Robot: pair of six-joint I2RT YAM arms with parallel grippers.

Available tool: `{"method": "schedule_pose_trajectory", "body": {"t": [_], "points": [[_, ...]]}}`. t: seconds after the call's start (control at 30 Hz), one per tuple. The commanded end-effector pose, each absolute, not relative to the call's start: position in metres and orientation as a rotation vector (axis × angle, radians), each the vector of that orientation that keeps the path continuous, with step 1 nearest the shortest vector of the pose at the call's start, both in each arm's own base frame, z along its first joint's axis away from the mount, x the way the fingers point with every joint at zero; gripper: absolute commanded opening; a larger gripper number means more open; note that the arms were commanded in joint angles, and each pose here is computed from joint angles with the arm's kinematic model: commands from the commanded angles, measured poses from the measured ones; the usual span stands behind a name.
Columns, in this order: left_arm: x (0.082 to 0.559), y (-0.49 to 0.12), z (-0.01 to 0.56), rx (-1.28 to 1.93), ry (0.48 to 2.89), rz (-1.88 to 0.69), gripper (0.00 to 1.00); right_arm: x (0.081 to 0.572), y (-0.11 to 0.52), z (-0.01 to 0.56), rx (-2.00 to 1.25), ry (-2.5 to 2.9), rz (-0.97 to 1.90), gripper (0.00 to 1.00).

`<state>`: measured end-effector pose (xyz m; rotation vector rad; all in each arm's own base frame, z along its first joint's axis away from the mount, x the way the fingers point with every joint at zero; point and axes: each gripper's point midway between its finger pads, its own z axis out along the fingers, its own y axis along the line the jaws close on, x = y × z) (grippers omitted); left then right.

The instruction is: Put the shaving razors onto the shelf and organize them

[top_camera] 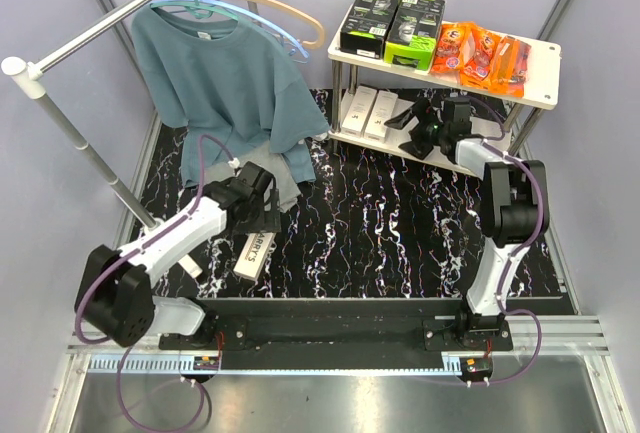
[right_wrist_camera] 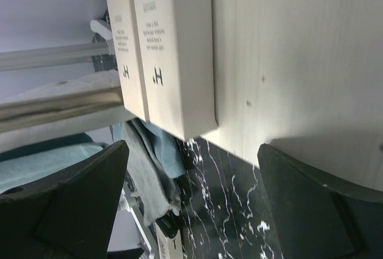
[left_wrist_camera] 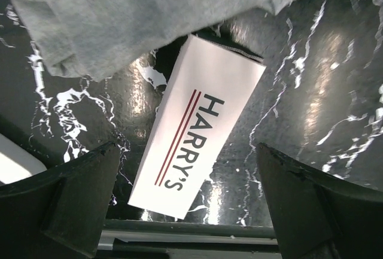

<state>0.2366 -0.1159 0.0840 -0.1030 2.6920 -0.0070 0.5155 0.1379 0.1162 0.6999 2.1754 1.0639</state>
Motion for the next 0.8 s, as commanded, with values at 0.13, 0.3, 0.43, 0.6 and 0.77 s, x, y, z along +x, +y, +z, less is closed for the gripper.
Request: {"method": "schedule_pose_trajectory", "body": {"t": [0.13,0.3,0.43,0.6,0.77], "points": [[0.239,-0.135,0.054,0.027,2.761,-0.079,0.99,0.468,0.152,0.119,0.659,2.219,1.045,1.0],[0.238,-0.136,0.046,0.038,2.793,-0.075,0.99,0.437,0.166,0.126,0.629,2.224,1.082,1.0],[0.236,-0.137,0.04,0.048,2.814,-0.071,0.97,0.412,0.176,0.126,0.613,2.235,1.104,1.0],[0.236,-0.138,0.035,0.058,2.833,-0.064,0.9,0.388,0.178,0.127,0.61,2.234,1.119,1.0],[0.235,-0.137,0.033,0.062,2.846,-0.057,0.73,0.374,0.178,0.133,0.595,2.233,1.128,1.0]]}}
